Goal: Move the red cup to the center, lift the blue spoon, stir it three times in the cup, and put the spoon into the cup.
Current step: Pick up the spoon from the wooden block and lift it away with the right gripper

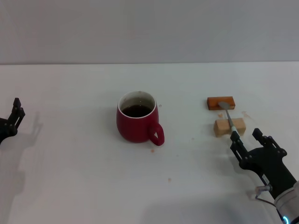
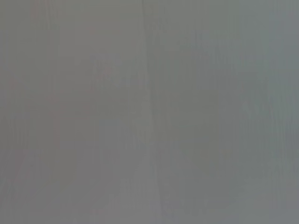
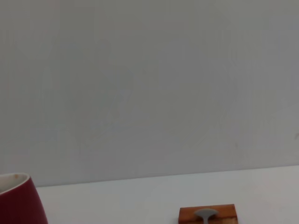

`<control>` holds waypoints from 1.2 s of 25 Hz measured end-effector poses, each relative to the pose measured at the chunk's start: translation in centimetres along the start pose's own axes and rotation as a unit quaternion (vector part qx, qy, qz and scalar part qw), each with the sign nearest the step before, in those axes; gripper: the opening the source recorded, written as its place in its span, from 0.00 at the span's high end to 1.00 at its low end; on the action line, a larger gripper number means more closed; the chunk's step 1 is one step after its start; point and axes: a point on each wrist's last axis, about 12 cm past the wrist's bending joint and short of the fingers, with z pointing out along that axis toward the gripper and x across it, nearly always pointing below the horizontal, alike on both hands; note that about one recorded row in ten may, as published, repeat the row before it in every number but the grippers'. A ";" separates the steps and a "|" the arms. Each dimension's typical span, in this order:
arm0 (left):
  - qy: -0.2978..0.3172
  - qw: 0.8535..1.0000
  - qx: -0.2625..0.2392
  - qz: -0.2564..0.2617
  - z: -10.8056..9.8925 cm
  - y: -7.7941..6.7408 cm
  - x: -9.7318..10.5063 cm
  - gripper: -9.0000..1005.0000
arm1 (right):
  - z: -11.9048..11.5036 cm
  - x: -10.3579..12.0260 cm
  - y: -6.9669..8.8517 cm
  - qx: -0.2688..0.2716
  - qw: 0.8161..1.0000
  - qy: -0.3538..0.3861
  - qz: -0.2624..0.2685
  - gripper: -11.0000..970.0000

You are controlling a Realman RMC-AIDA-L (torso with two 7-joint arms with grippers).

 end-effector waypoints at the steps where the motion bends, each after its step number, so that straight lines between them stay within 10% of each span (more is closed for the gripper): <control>1: 0.000 1.000 0.000 0.000 0.0 0.0 0.0 0.16 | 0.1 0.0 0.0 -0.001 1.000 0.002 -0.001 0.37; 30: 0.001 1.000 0.000 0.000 0.0 0.0 0.0 0.16 | 0.7 0.1 0.2 -0.007 1.000 0.016 -0.002 0.38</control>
